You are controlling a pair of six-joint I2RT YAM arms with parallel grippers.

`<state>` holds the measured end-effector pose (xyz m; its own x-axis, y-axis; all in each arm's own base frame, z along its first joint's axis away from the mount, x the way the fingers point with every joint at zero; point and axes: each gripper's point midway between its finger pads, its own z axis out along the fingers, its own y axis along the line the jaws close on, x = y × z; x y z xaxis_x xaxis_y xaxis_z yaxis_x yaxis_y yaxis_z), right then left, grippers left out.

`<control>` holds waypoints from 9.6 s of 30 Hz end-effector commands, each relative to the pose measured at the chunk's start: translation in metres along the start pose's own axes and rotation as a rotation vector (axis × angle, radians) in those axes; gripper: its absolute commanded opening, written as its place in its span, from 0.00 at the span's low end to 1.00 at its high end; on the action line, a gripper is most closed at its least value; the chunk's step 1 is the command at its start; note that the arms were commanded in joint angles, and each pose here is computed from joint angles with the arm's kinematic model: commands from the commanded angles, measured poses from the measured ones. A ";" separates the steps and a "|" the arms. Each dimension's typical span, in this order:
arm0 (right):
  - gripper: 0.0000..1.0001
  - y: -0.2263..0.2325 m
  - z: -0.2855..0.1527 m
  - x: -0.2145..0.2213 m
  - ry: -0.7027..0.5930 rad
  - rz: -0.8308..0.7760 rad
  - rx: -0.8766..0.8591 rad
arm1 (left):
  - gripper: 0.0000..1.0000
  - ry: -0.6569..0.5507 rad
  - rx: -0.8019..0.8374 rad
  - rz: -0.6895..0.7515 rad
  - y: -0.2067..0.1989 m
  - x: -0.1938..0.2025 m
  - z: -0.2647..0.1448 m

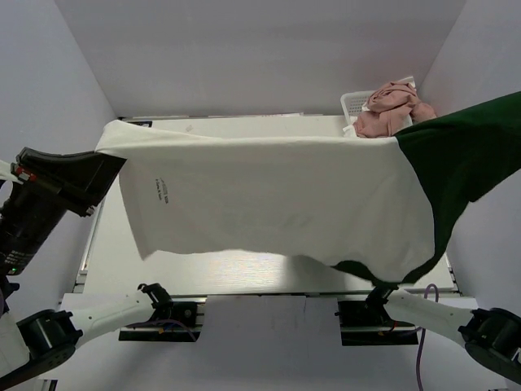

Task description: Fold and stack the t-shirts

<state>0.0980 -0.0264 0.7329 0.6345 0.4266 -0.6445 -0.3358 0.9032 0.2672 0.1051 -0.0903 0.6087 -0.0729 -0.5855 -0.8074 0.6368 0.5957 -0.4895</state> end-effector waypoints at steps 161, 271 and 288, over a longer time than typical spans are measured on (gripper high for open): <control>0.00 -0.043 -0.227 0.651 1.556 -0.015 0.152 | 0.00 0.592 -1.328 -0.369 0.470 0.373 -0.050; 0.90 -0.031 -0.208 0.823 1.758 -0.039 0.064 | 1.00 0.708 -1.541 -0.252 0.685 0.348 0.025; 0.90 -0.084 -0.171 0.759 1.597 0.214 0.182 | 1.00 0.626 -1.188 -0.258 0.628 0.307 0.111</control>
<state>0.4989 0.1950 0.0947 -0.7653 0.1479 -0.6265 -0.0995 0.9343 0.3422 0.5587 0.0868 0.0354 -0.5981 -0.6376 -0.4855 -0.6111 0.7548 -0.2384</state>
